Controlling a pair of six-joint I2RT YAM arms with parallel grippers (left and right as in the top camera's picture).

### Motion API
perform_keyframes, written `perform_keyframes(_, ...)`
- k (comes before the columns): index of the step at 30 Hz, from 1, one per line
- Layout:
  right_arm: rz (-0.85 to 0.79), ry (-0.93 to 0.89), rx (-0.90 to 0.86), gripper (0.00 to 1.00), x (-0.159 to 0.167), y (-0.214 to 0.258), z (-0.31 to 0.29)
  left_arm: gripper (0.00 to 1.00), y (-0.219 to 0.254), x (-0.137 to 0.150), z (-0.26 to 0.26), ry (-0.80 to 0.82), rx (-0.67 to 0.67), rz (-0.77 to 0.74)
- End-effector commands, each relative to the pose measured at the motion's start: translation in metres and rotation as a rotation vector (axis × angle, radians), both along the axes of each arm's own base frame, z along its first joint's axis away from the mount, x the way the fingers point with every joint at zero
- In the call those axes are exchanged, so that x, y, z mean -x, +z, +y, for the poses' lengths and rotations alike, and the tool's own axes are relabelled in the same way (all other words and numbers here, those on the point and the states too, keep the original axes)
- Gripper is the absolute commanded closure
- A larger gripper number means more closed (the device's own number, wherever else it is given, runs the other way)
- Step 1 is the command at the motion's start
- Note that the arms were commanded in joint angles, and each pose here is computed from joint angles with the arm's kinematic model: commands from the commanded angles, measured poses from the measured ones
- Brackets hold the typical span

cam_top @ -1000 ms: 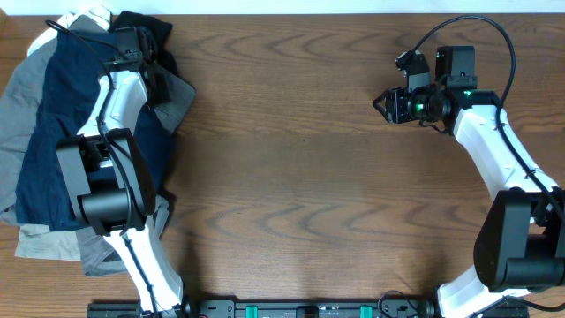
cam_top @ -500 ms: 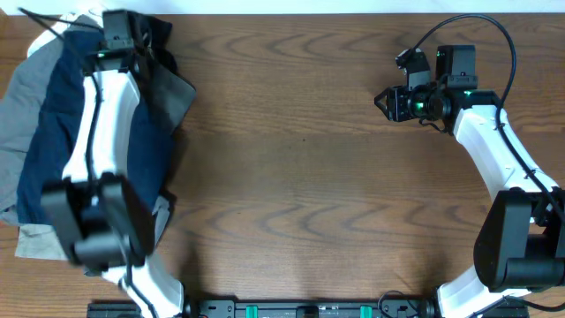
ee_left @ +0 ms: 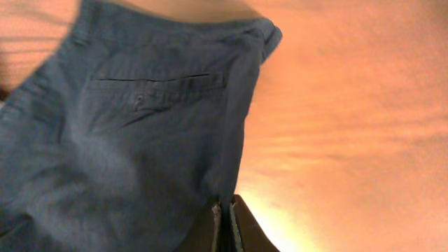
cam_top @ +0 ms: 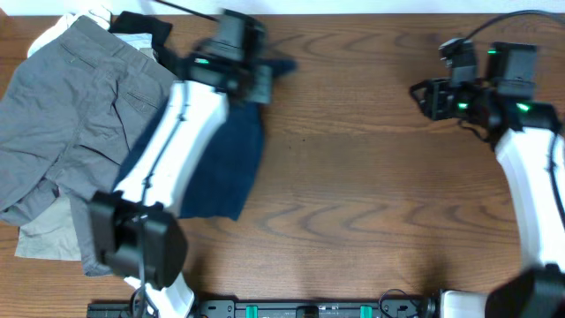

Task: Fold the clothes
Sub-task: 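Pull the navy shorts off the pile to the table center with left gripper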

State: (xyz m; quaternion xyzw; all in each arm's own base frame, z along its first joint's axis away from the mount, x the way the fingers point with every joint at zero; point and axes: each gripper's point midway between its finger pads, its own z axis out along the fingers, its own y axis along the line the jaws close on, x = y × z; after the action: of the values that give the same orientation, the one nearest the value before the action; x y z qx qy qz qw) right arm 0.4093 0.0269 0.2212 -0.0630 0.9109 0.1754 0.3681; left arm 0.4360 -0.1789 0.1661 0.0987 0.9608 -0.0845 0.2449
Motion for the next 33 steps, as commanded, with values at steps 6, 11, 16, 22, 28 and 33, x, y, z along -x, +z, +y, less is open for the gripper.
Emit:
perform_keyframes(6,-0.056,-0.081,0.003,0.61,0.015,0.031,-0.032,0.94,-0.068,0.040,-0.102,-0.210,-0.022,0.109)
perform_keyframes(11,-0.054,-0.090,0.004,0.62,0.015,0.031,-0.035,0.94,-0.080,0.074,-0.166,-0.366,0.047,0.125)
perform_keyframes(16,-0.064,-0.112,0.011,0.61,0.013,0.032,-0.044,0.94,-0.072,0.109,-0.215,-0.475,0.114,0.111)
perform_keyframes(22,-0.065,-0.126,0.012,0.60,0.013,0.033,-0.049,0.51,-0.068,0.123,-0.227,-0.509,0.113,0.104)
perform_keyframes(28,-0.077,-0.126,0.013,0.55,0.010,0.033,-0.050,0.38,-0.026,0.083,-0.183,-0.372,0.150,0.058)
perform_keyframes(33,-0.102,-0.099,-0.020,0.54,-0.004,0.032,-0.041,0.28,0.022,0.041,-0.109,-0.204,0.185,-0.012)
